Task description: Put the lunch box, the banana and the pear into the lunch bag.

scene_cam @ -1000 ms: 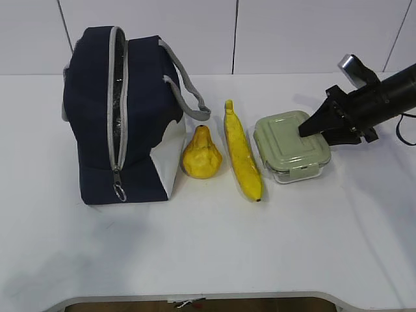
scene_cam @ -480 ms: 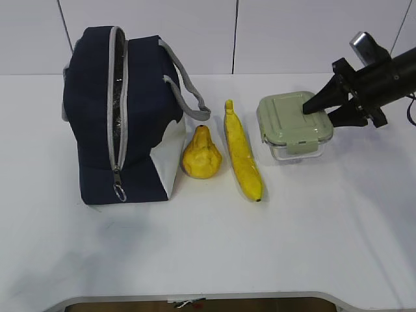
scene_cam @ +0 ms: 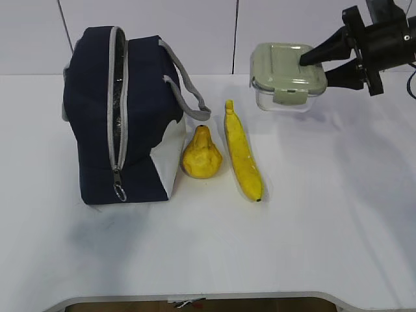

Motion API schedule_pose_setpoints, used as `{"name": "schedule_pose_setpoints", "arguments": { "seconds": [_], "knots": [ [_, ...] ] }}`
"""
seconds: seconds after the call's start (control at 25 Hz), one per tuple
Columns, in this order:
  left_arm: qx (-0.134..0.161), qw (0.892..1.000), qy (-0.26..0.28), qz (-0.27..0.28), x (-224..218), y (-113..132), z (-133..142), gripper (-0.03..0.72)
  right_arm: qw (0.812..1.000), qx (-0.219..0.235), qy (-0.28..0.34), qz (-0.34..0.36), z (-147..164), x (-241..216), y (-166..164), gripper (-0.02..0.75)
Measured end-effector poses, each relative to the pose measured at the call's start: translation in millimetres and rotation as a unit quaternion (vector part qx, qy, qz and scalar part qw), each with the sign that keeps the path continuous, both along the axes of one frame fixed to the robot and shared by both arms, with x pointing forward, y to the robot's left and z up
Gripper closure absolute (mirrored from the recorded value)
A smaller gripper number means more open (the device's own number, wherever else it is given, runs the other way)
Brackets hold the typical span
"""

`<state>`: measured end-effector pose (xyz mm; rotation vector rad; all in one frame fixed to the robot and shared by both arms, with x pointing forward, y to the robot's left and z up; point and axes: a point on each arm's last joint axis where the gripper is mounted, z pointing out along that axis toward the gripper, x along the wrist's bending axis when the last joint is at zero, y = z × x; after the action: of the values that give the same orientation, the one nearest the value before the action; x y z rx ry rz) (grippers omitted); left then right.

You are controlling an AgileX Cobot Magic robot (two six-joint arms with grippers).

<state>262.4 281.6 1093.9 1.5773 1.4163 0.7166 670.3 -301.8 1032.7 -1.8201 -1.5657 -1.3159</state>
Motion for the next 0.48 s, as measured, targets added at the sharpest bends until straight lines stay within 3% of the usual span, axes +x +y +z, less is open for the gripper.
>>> {"name": "schedule_pose_setpoints", "arguments": {
  "seconds": [0.08, 0.32, 0.48],
  "knots": [
    [-0.015, 1.000, 0.001, -0.010, 10.6, -3.0, 10.1, 0.389, 1.000, 0.019, -0.009, -0.005, 7.9, -0.2, 3.2, 0.357],
    [-0.010, 0.998, 0.028, -0.055, 58.4, -10.3, 30.2, 0.347, 0.998, 0.052, -0.028, 0.012, 22.6, 1.5, 29.1, 0.357],
    [-0.043, 0.996, 0.056, -0.058, 96.2, -14.2, 34.6, 0.346, 0.996, 0.051, -0.058, 0.049, 38.8, 3.0, 57.5, 0.357]
  ]
}}
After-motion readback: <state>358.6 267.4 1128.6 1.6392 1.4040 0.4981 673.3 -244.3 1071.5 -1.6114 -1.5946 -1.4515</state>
